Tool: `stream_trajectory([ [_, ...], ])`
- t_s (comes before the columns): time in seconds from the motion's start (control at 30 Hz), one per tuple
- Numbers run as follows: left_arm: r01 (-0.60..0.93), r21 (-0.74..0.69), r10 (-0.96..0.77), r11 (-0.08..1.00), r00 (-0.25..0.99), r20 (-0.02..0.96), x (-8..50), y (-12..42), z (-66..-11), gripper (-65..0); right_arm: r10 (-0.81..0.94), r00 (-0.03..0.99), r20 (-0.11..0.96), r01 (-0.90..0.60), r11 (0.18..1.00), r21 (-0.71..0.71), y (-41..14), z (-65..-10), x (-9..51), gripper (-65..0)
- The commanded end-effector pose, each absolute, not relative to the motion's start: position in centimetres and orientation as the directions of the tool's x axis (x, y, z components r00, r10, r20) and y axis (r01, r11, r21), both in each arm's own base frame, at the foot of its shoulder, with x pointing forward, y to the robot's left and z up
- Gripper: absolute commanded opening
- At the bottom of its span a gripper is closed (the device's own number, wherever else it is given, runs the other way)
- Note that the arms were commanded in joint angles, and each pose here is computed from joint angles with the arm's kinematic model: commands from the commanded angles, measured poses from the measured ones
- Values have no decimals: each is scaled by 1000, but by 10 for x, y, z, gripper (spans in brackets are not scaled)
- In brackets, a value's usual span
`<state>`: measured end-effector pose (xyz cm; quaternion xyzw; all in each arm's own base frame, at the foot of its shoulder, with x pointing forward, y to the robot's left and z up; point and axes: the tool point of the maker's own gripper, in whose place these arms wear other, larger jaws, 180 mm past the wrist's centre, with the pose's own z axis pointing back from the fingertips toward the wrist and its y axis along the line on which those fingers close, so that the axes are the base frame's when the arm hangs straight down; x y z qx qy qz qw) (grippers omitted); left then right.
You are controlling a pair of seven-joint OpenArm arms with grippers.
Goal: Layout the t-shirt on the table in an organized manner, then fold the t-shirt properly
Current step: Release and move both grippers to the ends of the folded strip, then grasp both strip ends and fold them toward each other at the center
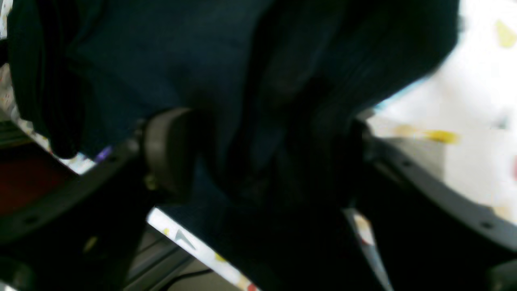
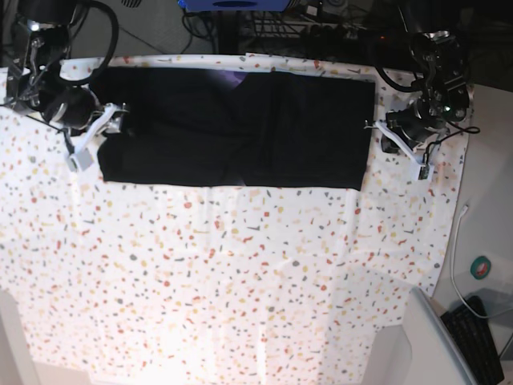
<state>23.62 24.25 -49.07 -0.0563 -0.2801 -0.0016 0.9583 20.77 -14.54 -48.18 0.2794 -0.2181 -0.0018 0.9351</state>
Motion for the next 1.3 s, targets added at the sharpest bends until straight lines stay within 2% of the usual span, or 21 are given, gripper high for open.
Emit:
stream_trajectory([
  [0.0,60,-121,6,991,875,483,224,232,-500,-650,-125,891,436,-133,847,515,-150,-475,215,-287],
  [0.1,54,-117,9,992,876,481,222,235,-500,-650,-125,888,442,-136,847,514,-150,-474,221,-435],
  [0.2,52,-112,8,992,877,481,221,238,-500,-650,-145,890,432,-119,841,528,-151,-478,225,-612],
  [0.23,52,-110,7,993,877,481,221,239,-499,-650,-149,891,428,-115,839,532,-151,-479,227,-650],
  [0.37,59,-106,-1,993,879,478,221,238,-500,-650,-147,891,430,-119,838,532,-150,-478,232,-650],
  [0.5,69,-111,-5,991,869,494,226,232,-495,-650,-108,867,487,-168,857,488,-155,-462,238,-650],
  [0.7,97,-80,-36,992,832,554,237,227,-473,-650,-157,847,508,-83,905,417,-156,-434,248,-650],
  [0.83,123,-90,-60,988,857,511,237,217,-476,-650,-209,838,504,-14,915,403,-152,-423,250,-650],
  [1.03,205,-112,-121,972,853,508,242,187,-479,-650,-188,840,509,-44,912,409,-122,-410,248,-650],
  [1.27,158,-113,-79,981,856,511,244,185,-479,-650,-120,843,525,-149,885,441,-71,-391,233,-650],
])
